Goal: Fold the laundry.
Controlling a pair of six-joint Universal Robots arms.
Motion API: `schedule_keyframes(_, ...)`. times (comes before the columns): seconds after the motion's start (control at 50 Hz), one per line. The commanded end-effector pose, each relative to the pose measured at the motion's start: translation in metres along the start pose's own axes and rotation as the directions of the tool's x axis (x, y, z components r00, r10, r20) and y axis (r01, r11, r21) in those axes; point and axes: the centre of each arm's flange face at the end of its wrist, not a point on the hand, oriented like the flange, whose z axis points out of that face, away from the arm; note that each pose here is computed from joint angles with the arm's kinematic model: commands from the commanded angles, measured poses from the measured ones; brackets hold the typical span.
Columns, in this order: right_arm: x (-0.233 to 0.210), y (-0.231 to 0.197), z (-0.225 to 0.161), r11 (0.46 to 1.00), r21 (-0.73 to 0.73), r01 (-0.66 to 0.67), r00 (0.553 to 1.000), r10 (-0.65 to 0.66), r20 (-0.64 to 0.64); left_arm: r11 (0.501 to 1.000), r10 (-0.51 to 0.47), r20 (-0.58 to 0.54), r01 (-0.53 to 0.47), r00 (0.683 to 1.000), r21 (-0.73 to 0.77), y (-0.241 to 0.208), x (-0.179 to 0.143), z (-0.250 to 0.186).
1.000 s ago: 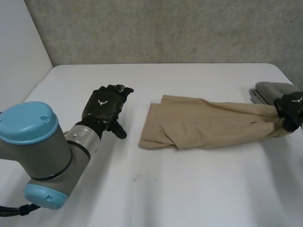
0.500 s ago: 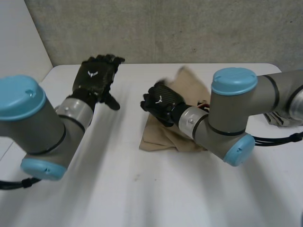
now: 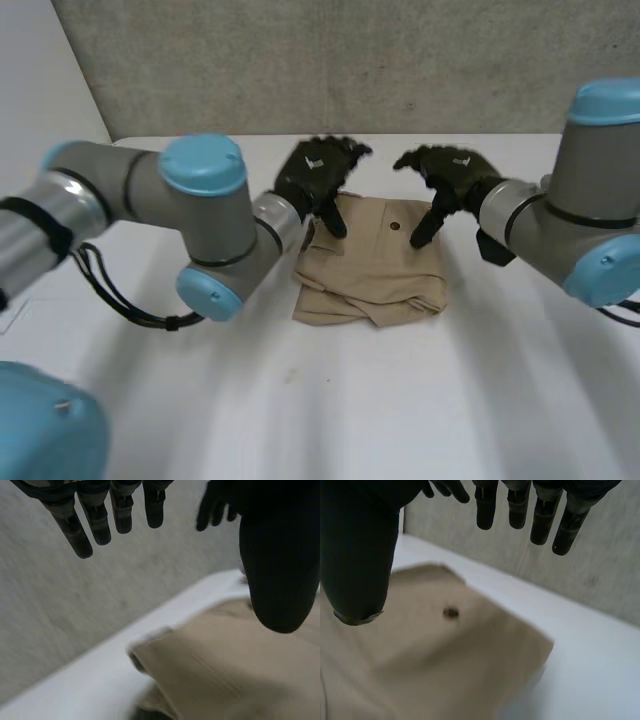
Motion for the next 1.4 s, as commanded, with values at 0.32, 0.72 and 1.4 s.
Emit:
schedule_keyframes(0.32, 0.011, 0.06, 0.031, 0.954, -0.208, 0.216, 0.97, -0.235, -0.069, 0.964, 0.114, 0.025, -0.105, 0.993, -0.243, 0.044, 0.0, -0.005)
schedule_keyframes(0.72, -0.011, 0.021, -0.049, 0.974, -0.027, 0.225, 0.953, -0.225, -0.202, 0.998, 0.008, 0.06, -0.004, 0.998, -0.062, -0.1, -0.02, -0.094)
schedule_keyframes(1.4, -0.06, 0.108, -0.003, 0.958, 0.019, 0.286, 0.955, -0.283, -0.09, 0.993, -0.065, -0.021, 0.062, 0.998, -0.102, -0.098, -0.008, -0.129)
